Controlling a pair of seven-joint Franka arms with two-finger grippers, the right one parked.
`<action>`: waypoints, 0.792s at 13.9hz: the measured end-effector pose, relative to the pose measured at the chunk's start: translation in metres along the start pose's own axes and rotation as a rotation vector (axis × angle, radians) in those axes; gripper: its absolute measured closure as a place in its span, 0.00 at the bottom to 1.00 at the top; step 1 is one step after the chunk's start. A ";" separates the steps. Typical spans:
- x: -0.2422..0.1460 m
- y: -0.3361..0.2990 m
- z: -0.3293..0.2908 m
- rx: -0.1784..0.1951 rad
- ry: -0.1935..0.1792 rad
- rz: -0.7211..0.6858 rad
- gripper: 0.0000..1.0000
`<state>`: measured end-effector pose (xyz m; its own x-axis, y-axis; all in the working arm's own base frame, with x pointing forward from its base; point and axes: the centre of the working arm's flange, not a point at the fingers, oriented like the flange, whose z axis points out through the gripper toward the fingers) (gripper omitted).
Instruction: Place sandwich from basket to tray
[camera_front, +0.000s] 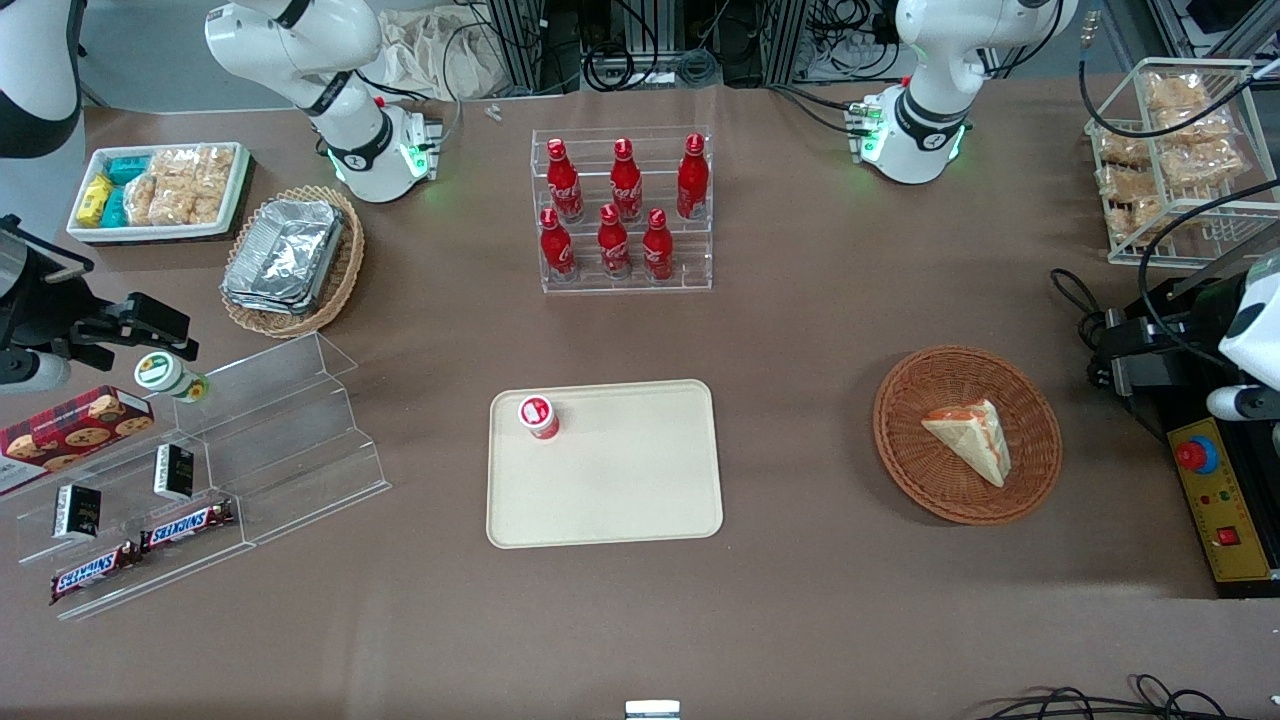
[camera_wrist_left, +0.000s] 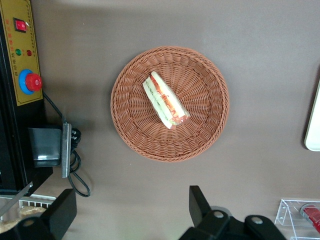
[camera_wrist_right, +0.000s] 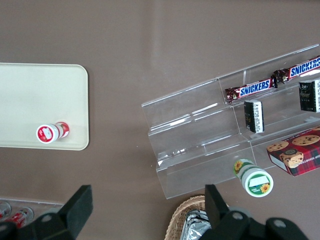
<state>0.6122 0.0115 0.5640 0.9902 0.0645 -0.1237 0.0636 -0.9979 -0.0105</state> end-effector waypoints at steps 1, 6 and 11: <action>0.000 0.004 0.001 0.001 -0.001 -0.003 0.00; 0.003 0.008 0.005 0.002 -0.007 -0.076 0.00; 0.023 0.031 0.035 0.006 -0.001 -0.269 0.00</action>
<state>0.6322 -0.0175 0.5265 0.9376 0.3277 -0.1166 0.3240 -0.9448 -0.0495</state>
